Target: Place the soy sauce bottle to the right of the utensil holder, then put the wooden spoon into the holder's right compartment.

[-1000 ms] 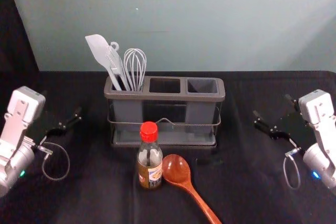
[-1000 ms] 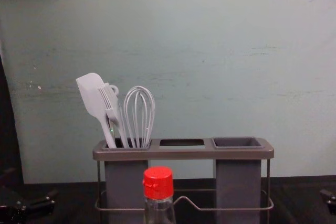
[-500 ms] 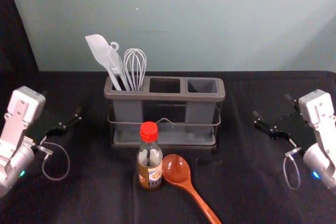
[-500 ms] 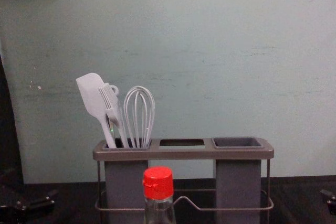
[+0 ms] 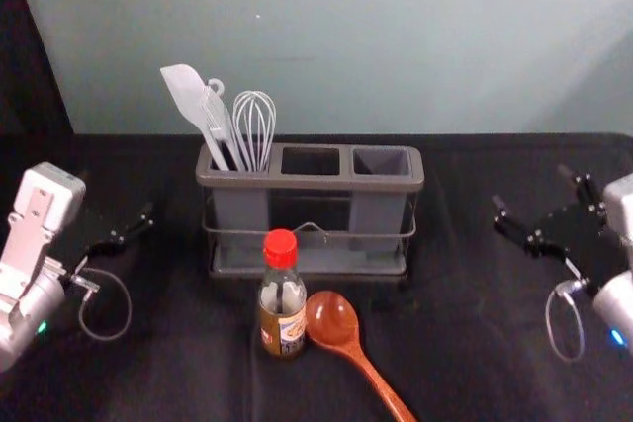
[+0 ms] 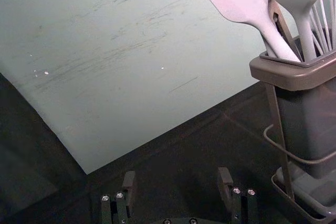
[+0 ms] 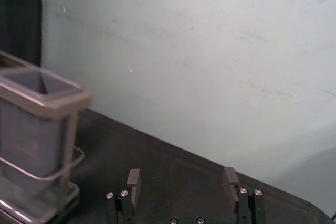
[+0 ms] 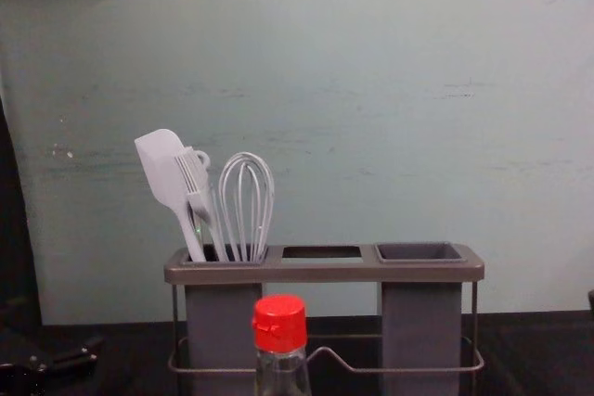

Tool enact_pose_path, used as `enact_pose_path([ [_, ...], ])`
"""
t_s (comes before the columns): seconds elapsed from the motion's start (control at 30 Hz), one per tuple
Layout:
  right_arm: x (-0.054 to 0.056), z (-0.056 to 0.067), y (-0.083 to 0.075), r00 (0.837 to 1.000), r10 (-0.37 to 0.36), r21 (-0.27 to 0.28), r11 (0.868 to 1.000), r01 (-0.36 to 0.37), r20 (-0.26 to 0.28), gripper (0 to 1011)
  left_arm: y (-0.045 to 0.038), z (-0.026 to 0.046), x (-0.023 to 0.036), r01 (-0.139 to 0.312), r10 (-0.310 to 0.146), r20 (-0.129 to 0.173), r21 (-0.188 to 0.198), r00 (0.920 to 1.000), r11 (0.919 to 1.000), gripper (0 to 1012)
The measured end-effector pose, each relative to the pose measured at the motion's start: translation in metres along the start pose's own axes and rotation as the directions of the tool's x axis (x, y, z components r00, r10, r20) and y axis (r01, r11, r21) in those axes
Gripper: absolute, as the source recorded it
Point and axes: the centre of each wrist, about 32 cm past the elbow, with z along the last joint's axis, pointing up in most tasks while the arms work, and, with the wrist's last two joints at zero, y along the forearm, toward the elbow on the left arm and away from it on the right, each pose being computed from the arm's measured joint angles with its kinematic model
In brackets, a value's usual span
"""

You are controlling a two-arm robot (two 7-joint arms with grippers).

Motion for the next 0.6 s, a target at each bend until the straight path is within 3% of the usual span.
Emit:
enact_pose_path([
  [0.23,0.001,0.015,-0.018,0.997,0.070,0.041,0.997,-0.068,-0.040,1003,0.0000,0.0000,0.0001,0.000,0.000,0.000,0.000,1.0000,1.0000,1011],
  [0.37,0.001,0.023,-0.029,0.987,0.142,0.045,0.989,-0.139,-0.080,1003,0.0000,0.0000,0.0000,0.000,0.000,0.000,0.000,1.0000,1.0000,1012],
  [0.6,0.001,0.032,-0.037,0.950,0.273,0.082,0.961,-0.263,-0.150,1003,0.0000,0.0000,0.0000,0.000,0.000,0.000,0.000,1.0000,1.0000,1011],
])
